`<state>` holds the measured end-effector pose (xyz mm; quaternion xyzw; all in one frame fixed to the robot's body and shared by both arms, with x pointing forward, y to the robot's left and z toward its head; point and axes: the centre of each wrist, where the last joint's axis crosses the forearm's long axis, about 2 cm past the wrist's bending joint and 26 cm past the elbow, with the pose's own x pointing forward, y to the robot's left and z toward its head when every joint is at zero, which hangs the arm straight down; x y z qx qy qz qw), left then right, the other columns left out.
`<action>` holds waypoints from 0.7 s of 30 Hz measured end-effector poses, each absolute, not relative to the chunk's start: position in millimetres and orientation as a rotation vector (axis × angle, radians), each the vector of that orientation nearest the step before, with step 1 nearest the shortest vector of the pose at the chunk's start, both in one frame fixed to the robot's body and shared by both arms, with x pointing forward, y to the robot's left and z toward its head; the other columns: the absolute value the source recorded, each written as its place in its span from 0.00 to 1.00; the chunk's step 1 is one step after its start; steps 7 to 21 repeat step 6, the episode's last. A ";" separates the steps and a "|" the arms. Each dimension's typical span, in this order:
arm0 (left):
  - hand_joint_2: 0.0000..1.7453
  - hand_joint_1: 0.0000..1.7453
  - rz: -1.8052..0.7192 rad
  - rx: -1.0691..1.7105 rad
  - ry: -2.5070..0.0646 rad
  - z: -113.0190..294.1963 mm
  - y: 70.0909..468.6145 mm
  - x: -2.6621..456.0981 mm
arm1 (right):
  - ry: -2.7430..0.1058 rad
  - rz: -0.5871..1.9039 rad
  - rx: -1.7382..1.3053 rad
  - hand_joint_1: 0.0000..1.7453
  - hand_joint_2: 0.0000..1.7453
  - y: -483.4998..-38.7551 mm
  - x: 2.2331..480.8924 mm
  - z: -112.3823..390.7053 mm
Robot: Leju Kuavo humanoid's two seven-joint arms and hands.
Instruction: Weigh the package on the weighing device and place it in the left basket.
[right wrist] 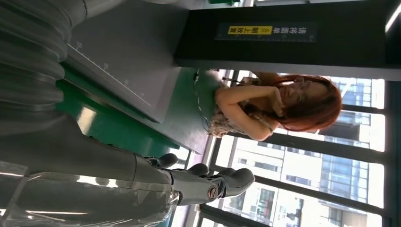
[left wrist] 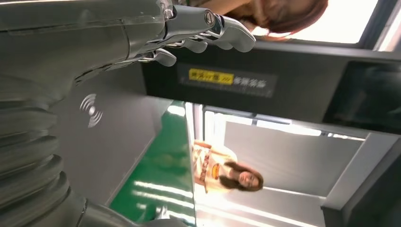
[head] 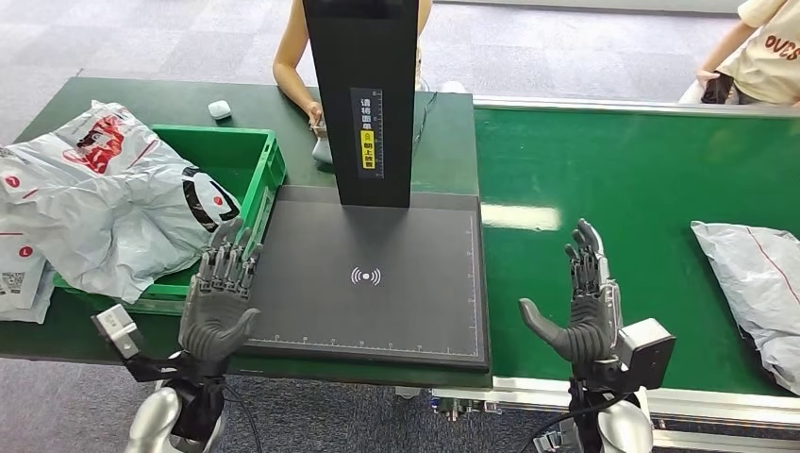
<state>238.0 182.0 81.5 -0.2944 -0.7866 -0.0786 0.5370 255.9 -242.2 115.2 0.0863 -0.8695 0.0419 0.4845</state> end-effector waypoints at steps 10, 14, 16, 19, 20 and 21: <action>1.00 0.00 -0.153 -0.703 -1.802 68.2 164.2 233.0 | -2.071 0.147 0.208 0.00 1.00 -236.1 254.7 109.5; 1.00 0.00 -0.153 -0.703 -1.802 68.2 164.2 233.0 | -2.071 0.147 0.208 0.00 1.00 -236.1 254.7 109.5; 1.00 0.00 -0.153 -0.703 -1.802 68.2 164.2 233.0 | -2.071 0.147 0.208 0.00 1.00 -236.1 254.7 109.5; 1.00 0.00 -0.153 -0.703 -1.802 68.2 164.2 233.0 | -2.071 0.147 0.208 0.00 1.00 -236.1 254.7 109.5; 1.00 0.00 -0.153 -0.703 -1.802 68.2 164.2 233.0 | -2.071 0.147 0.208 0.00 1.00 -236.1 254.7 109.5; 1.00 0.00 -0.153 -0.703 -1.802 68.2 164.2 233.0 | -2.071 0.147 0.208 0.00 1.00 -236.1 254.7 109.5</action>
